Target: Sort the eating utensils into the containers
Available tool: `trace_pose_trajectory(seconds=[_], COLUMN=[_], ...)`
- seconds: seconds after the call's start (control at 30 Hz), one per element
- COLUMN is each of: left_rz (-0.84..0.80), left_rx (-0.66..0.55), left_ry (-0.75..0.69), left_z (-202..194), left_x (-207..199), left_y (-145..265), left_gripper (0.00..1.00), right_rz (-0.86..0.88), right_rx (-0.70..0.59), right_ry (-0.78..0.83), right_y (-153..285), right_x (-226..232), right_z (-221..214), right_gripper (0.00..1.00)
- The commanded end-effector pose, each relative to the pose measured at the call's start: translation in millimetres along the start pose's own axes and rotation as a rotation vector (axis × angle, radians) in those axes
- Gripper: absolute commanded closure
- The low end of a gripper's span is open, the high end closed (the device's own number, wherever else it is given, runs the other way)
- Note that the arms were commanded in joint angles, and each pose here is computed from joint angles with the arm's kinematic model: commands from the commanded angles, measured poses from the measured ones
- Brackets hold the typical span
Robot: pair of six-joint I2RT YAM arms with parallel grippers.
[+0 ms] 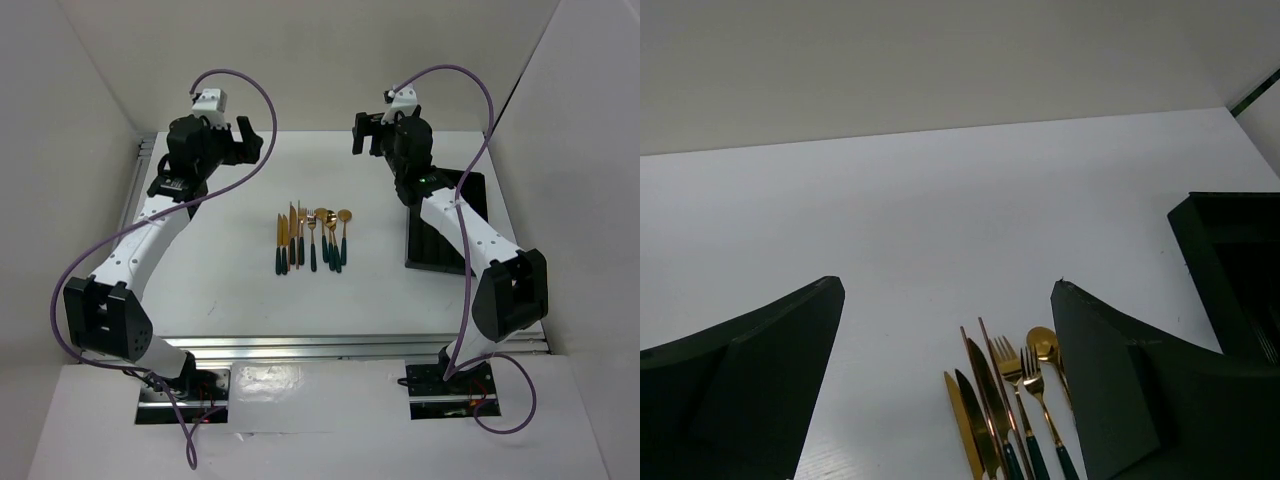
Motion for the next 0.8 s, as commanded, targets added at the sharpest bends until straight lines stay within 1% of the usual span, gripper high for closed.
trace_pose_trajectory(seconds=[0.0, 0.03, 0.13, 0.23, 0.33, 0.37, 0.43, 0.47, 0.53, 0.6, 0.63, 0.7, 0.77], left_rz=[0.039, 0.04, 0.066, 0.102, 0.142, 0.153, 0.159, 0.17, 0.183, 0.188, 0.191, 0.194, 0.206], left_rx=[-0.06, -0.069, -0.036, 0.028, 0.136, 0.166, 0.197, 0.245, 0.277, 0.331, 0.33, 0.38, 0.381], left_ry=[0.002, 0.001, 0.035, 0.077, 0.121, 0.13, 0.151, 0.151, 0.165, 0.161, 0.175, 0.175, 0.172], left_z=[22.1, 25.2, 21.7, 8.7, -19.2, -27.5, -37.0, -52.8, -63.2, -75.6, -75.5, -92.6, -96.5], left_x=[3.9, 3.7, 4.3, 5.1, 5.5, 5.7, 1.5, 1.8, 1.5, -1.4, -2.0, -2.5, -1.8], left_y=[2.5, 5.3, 9.3, 13.2, 18.0, 18.9, 25.1, 26.7, 30.5, 34.0, 33.9, 37.0, 39.5], left_gripper=[0.0, 0.0, 0.0, 0.01, 0.0, 0.0, 0.0, 0.0, 0.0, 0.03, 0.03, 0.03, 0.03], right_rz=[-0.004, 0.007, 0.009, 0.036, 0.026, 0.02, 0.014, 0.013, 0.04, 0.102, 0.124, 0.183, 0.223], right_rx=[-0.068, -0.066, -0.076, -0.069, -0.034, -0.048, -0.022, -0.019, 0.005, 0.034, 0.051, 0.083, 0.126], right_ry=[-0.023, -0.023, -0.025, -0.014, 0.002, 0.0, 0.004, -0.008, -0.024, -0.041, -0.056, -0.08, -0.102], right_y=[2.8, 2.8, 2.5, 2.5, -2.2, -5.4, -7.1, -9.5, -11.0, -12.7, -14.5, -16.2, -17.4], right_x=[5.0, 5.9, 6.4, 8.3, 6.5, 7.5, 6.9, 8.1, 11.4, 17.6, 19.7, 25.2, 31.8], right_z=[25.4, 25.2, 26.9, 26.4, 18.5, 23.4, 20.2, 21.3, 19.1, 15.6, 11.2, 4.5, -5.7], right_gripper=[0.0, 0.0, 0.0, 0.0, 0.0, 0.0, 0.0, 0.0, 0.0, 0.0, 0.0, 0.0, 0.0])
Point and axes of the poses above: each gripper's point midway between its finger pads, its own y axis back along the fingers, its own x axis along the line the jaws close on, z = x × y, the point moved 9 cm from there along y, back along the fingers, and after that the axes turned 12 degrees about -y, right-handed, at the moved point
